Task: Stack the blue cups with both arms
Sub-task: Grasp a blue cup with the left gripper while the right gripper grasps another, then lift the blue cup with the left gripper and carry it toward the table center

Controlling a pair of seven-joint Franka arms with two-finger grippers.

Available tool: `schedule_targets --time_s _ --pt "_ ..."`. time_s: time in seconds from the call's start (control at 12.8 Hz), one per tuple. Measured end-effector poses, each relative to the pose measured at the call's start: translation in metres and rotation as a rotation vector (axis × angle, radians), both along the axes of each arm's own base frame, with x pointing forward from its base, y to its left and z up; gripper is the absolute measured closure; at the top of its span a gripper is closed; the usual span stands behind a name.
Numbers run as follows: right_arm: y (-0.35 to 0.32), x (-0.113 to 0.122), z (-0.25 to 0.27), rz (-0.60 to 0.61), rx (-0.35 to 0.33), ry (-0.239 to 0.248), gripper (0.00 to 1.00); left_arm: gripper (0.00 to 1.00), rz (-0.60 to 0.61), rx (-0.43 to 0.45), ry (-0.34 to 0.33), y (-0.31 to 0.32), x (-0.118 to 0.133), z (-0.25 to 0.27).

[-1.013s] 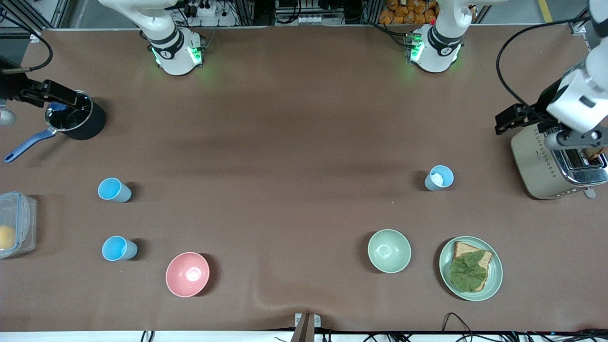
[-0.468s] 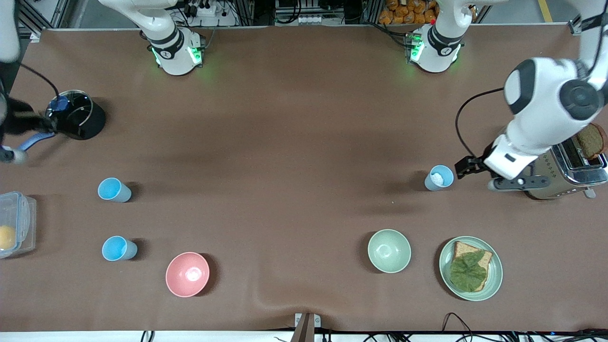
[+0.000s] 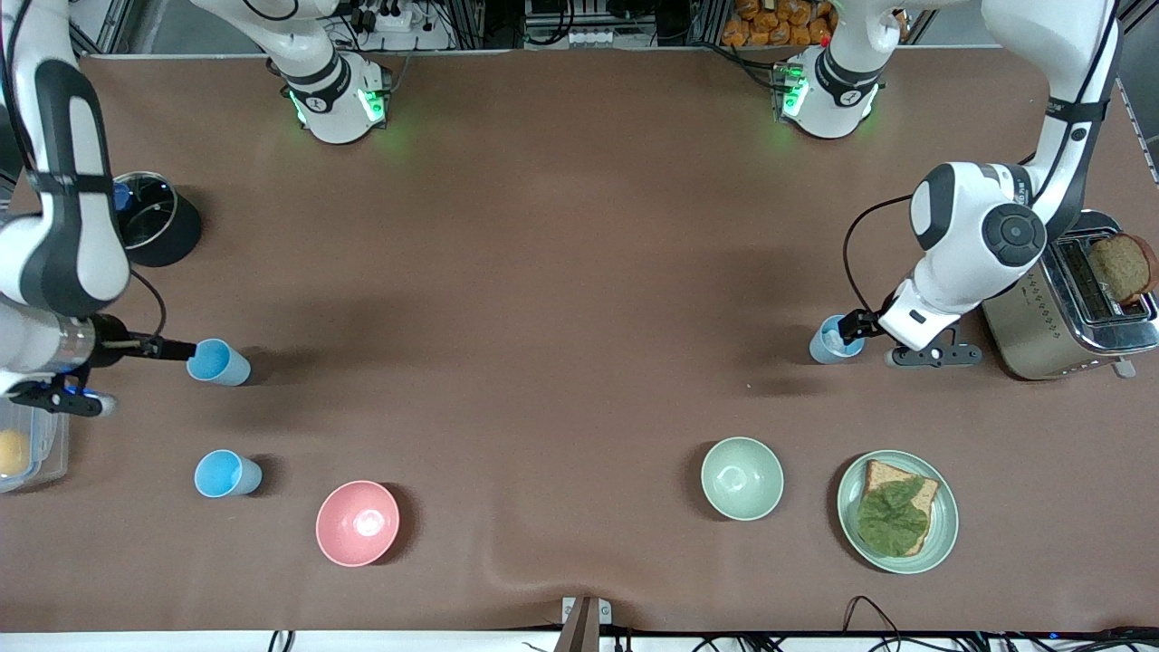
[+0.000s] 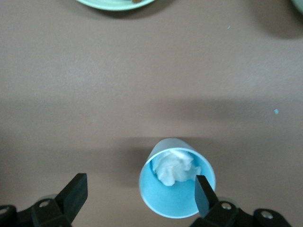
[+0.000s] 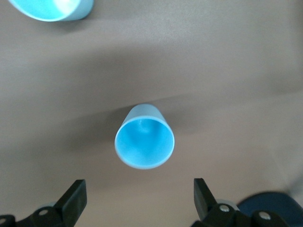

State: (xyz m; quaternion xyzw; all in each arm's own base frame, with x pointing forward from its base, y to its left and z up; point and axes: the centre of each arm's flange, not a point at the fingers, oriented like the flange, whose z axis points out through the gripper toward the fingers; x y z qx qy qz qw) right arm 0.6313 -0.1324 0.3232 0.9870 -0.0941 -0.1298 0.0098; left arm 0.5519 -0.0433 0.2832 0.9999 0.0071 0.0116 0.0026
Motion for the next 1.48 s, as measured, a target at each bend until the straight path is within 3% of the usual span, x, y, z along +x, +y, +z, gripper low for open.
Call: schedule_targets --time_s 0.23,0.55,0.86,1.17,1.48 --pt "0.01 -0.005 -0.036 0.018 0.004 0.015 0.0 0.05 -0.006 0.002 0.035 -0.002 -0.009 -0.016" --pt "0.028 -0.02 -0.077 0.047 0.001 -0.001 0.0 0.5 -0.007 0.003 0.074 -0.003 -0.012 -0.043" --pt "0.029 -0.022 -0.093 0.051 -0.006 -0.029 0.0 0.96 -0.019 -0.001 0.064 -0.01 -0.009 -0.044" --pt "0.029 -0.022 -0.097 0.069 -0.004 -0.036 0.48 0.96 -0.003 -0.052 0.017 -0.107 -0.005 -0.016" --pt "0.029 -0.022 -0.097 0.081 -0.001 -0.037 0.91 0.96 0.144 -0.094 0.031 -0.259 -0.034 0.01"
